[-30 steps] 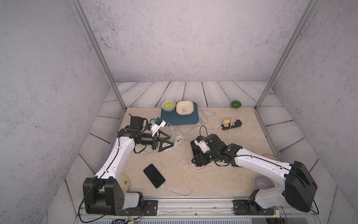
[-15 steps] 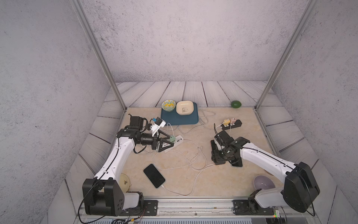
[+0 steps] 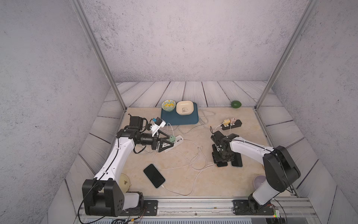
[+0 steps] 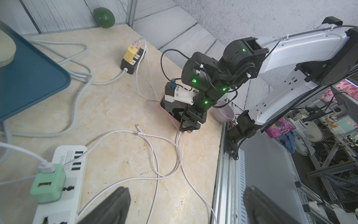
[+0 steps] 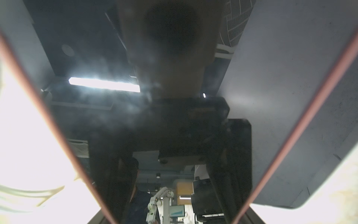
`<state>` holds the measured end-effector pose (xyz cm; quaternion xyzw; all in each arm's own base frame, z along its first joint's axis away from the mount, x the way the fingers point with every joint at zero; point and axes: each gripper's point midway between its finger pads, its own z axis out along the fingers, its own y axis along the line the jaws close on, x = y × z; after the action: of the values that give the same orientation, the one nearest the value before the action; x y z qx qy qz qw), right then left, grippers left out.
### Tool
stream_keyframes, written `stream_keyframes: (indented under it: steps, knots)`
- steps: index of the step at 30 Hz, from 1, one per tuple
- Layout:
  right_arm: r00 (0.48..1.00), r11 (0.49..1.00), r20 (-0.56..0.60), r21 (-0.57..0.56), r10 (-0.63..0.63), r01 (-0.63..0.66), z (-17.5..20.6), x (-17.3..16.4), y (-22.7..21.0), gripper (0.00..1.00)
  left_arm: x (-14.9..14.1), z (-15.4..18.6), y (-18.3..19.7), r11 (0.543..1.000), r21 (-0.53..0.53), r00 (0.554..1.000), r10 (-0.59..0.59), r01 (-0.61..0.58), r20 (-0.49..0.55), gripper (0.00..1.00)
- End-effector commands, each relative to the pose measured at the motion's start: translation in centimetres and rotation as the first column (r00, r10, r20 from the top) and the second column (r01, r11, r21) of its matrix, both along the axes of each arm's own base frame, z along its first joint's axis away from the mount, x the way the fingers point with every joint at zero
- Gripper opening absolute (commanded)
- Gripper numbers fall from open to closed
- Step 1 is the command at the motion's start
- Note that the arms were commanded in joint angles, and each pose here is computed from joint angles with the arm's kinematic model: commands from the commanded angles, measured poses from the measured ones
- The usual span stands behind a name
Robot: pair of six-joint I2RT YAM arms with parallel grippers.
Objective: Unplug the charging cable from the phone
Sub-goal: Place the phone at the center of the board.
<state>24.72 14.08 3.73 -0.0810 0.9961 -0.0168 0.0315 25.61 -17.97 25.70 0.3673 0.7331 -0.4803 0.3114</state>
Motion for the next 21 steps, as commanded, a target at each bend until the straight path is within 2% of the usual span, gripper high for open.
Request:
stream_keyframes:
  steps: [1, 7, 11, 16, 21]
  knots:
    - [1.000, 1.000, 0.012, -0.010, -0.004, 0.004, 0.0, 0.8, -0.1, 0.10, 0.0, 0.5, 0.3, 1.000, -0.007, 1.000, 0.012, -0.012, 0.018, 0.98]
    - [1.000, 0.999, -0.022, -0.040, -0.014, 0.013, -1.3, 0.5, -0.8, 0.13, 0.0, 0.5, 0.3, 1.000, -0.007, 1.000, 0.011, -0.011, 0.015, 0.98]
    - [0.999, 0.999, -0.034, -0.053, -0.014, 0.012, -1.9, 0.5, -0.9, 0.20, 0.2, 0.4, 0.4, 1.000, -0.004, 1.000, 0.016, -0.016, 0.015, 0.98]
    - [0.999, 0.998, -0.039, -0.064, -0.014, 0.012, -2.2, 0.4, -1.1, 0.32, 0.4, 0.4, 0.5, 1.000, 0.000, 0.999, 0.028, -0.028, 0.017, 0.98]
    - [1.000, 0.998, -0.027, -0.060, -0.016, 0.014, -1.9, 0.5, -1.1, 0.53, 0.7, 0.3, 0.7, 0.999, 0.007, 0.999, 0.041, -0.041, 0.015, 0.98]
